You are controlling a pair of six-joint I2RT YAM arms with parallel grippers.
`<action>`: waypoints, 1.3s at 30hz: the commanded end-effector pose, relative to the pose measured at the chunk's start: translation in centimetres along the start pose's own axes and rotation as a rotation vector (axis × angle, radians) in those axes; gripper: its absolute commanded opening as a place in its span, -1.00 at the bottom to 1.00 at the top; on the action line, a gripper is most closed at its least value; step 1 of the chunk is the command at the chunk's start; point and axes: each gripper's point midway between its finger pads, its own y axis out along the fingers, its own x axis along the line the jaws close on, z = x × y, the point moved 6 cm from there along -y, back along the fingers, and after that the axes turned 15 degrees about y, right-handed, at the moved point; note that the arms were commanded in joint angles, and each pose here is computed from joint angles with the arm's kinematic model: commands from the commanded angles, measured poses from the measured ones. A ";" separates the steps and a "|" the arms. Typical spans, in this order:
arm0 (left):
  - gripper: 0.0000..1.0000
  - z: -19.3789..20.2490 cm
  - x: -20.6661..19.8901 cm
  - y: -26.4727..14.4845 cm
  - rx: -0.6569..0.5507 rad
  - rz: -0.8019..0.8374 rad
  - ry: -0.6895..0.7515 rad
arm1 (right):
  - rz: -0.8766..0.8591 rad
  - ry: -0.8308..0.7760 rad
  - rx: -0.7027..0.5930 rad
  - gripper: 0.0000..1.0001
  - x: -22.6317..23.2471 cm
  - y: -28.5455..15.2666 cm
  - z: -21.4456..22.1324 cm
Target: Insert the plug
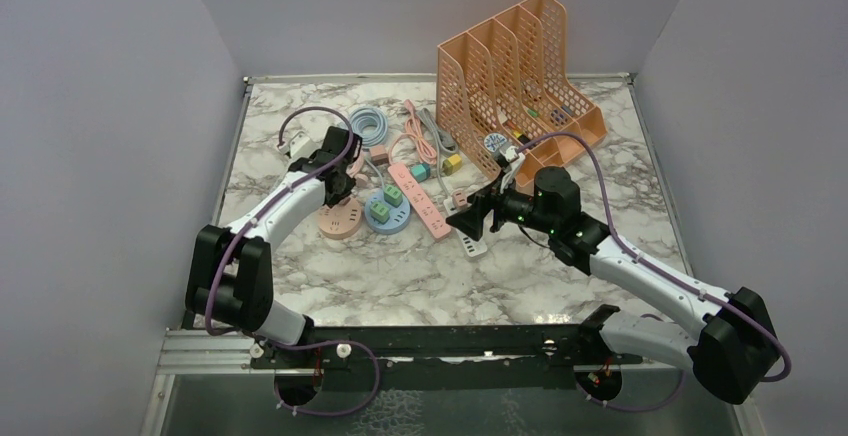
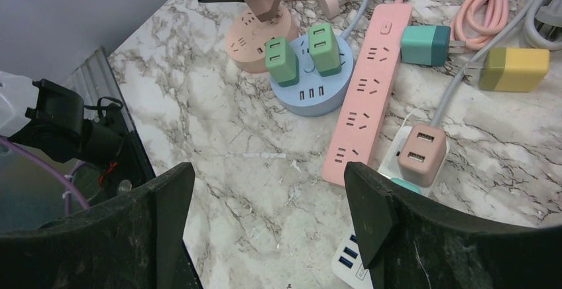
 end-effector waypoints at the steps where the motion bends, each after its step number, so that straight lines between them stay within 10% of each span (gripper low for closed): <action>1: -0.84 -0.1 0.9 -0.2 -0.039 -0.105 -0.024 | 0.011 -0.013 -0.019 0.67 -0.1 0.0 -0.1; 22: -0.97 -0.7 3.0 -1.9 -0.035 0.213 0.784 | -0.018 -0.024 -0.006 0.66 0.4 -0.3 -0.1; 39: -1.00 0.6 4.5 -0.1 0.010 0.258 0.886 | -0.014 -0.031 0.009 0.66 0.1 0.2 0.0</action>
